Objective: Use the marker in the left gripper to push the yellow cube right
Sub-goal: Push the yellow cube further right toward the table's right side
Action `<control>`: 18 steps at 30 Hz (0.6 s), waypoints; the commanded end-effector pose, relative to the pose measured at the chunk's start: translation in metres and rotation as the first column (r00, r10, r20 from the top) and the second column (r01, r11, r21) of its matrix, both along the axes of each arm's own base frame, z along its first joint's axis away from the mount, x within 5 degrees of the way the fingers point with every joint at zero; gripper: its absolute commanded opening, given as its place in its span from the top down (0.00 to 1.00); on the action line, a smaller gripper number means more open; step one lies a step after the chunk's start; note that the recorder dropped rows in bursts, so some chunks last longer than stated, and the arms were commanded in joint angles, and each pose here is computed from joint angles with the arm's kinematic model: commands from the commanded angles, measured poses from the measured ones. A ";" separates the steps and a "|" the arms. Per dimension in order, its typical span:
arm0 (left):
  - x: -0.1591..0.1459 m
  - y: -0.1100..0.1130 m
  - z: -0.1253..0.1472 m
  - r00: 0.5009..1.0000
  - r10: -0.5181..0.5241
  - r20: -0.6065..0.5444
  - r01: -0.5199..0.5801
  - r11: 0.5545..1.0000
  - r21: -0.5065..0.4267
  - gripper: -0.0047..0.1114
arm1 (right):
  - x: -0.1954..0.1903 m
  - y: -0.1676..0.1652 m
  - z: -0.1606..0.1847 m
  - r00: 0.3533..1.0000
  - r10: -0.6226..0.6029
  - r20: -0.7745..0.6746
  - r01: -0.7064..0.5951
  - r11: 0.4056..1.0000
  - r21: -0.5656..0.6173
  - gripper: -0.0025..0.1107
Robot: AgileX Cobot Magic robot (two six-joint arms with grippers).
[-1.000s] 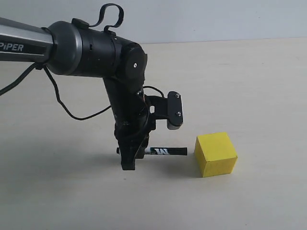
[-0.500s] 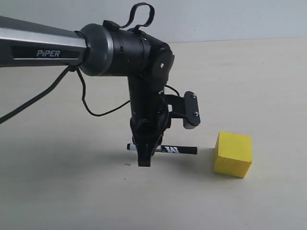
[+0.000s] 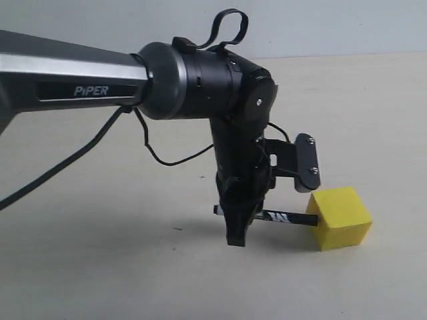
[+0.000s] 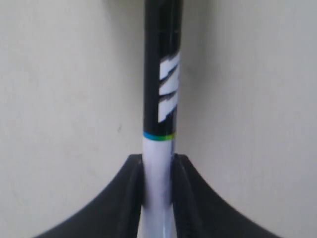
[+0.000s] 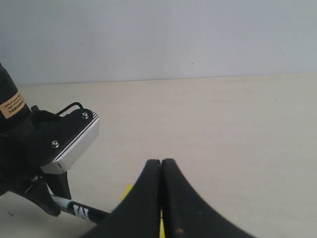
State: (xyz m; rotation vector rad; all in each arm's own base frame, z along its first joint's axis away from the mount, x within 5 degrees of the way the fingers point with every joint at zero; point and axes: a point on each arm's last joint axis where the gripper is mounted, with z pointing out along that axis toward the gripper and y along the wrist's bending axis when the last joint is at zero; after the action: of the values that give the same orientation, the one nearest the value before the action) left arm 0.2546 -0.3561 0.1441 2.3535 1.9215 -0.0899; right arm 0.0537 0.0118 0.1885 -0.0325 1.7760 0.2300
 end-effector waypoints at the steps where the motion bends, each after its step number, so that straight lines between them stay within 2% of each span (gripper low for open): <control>1: -0.004 -0.011 0.003 0.999 -0.018 -0.028 0.018 1.000 -0.010 0.96 | 0.000 0.000 -0.001 1.000 0.000 0.008 0.000 1.000 -0.004 0.98; 7: 0.008 0.006 0.002 0.993 0.085 -0.080 -0.080 0.995 0.059 0.96 | 0.000 0.000 -0.001 1.000 0.000 0.008 0.000 1.000 -0.004 0.98; 11: 0.007 0.008 0.002 0.989 0.111 -0.101 -0.103 0.991 0.087 0.96 | 0.000 0.000 -0.001 1.000 0.000 0.008 0.000 1.000 -0.004 0.98; 15: 0.005 0.002 0.002 0.991 0.109 -0.080 -0.105 0.993 0.047 0.96 | 0.000 0.000 -0.001 1.000 0.000 0.008 0.000 1.000 -0.004 0.98; 18: 0.001 -0.015 0.003 0.996 0.088 -0.033 -0.089 0.995 -0.036 0.96 | 0.000 0.000 -0.001 1.000 0.000 0.008 0.000 1.000 -0.004 0.98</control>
State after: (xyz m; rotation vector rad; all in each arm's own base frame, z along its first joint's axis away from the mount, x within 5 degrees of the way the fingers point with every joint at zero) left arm 0.2578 -0.3599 0.1447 2.2971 2.0473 -0.1249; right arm 0.0537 0.0118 0.1885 -0.0325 1.7760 0.2300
